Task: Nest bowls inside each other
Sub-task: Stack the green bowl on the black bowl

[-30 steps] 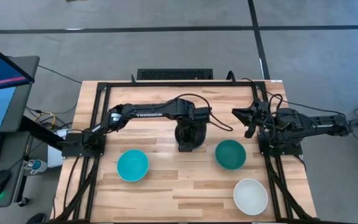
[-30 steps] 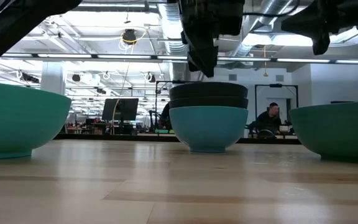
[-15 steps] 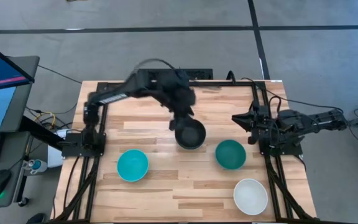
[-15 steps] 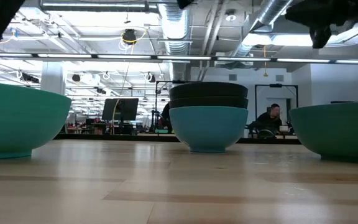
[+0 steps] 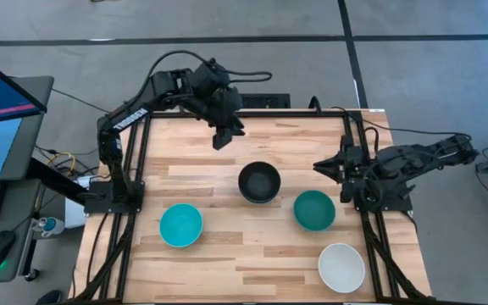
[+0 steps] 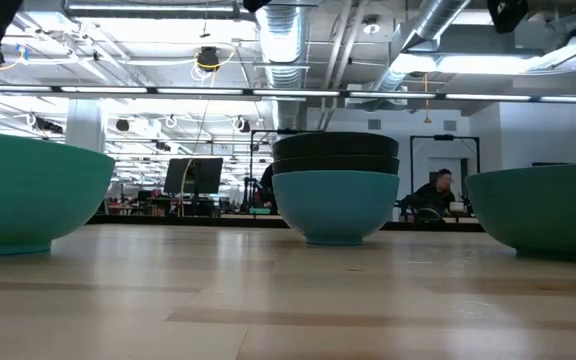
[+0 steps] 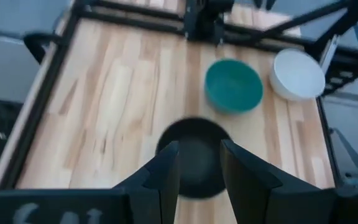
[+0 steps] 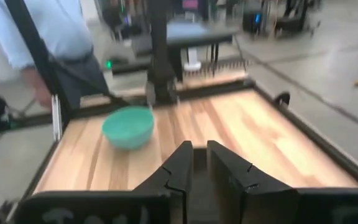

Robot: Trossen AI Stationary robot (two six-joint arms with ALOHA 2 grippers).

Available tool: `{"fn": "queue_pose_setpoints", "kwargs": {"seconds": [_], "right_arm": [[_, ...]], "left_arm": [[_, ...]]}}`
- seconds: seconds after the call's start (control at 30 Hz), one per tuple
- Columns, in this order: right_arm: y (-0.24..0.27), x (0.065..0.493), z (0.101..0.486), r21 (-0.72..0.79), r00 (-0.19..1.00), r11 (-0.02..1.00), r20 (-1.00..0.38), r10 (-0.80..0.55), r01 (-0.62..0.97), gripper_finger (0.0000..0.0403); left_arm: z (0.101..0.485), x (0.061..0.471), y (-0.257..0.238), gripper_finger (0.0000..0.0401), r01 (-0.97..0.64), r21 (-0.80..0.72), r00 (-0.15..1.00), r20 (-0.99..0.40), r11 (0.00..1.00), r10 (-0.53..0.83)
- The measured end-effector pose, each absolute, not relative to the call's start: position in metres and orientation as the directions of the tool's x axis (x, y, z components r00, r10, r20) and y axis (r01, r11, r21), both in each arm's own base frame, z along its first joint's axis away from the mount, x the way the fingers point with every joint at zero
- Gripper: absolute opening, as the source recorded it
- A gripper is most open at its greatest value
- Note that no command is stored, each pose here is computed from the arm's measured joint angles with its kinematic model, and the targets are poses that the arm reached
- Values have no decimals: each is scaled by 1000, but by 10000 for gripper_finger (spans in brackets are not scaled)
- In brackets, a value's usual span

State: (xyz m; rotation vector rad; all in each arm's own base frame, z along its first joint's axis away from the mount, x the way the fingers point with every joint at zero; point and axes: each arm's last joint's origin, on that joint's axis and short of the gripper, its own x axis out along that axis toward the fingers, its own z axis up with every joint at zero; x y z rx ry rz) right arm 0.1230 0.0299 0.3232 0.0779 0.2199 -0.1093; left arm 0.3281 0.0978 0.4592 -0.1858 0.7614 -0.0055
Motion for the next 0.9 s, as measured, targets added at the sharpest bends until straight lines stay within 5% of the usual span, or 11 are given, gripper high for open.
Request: {"fn": "queue_pose_setpoints", "kwargs": {"seconds": [0.4, 0.7, 0.9], "right_arm": [[39, 133, 340, 77, 785, 970, -604, -138, 229, 70], [46, 147, 325, 70, 691, 951, -703, -166, 301, 70], [42, 151, 309, 28, 543, 898, -805, -240, 439, 70]], "left_arm": [[423, 343, 122, 106, 36, -236, 716, -672, 971, -190], [383, 366, 120, 86, 424, -296, 694, -502, 856, -517], [376, 375, 126, 66, 469, -150, 743, -466, 871, -480]]}}
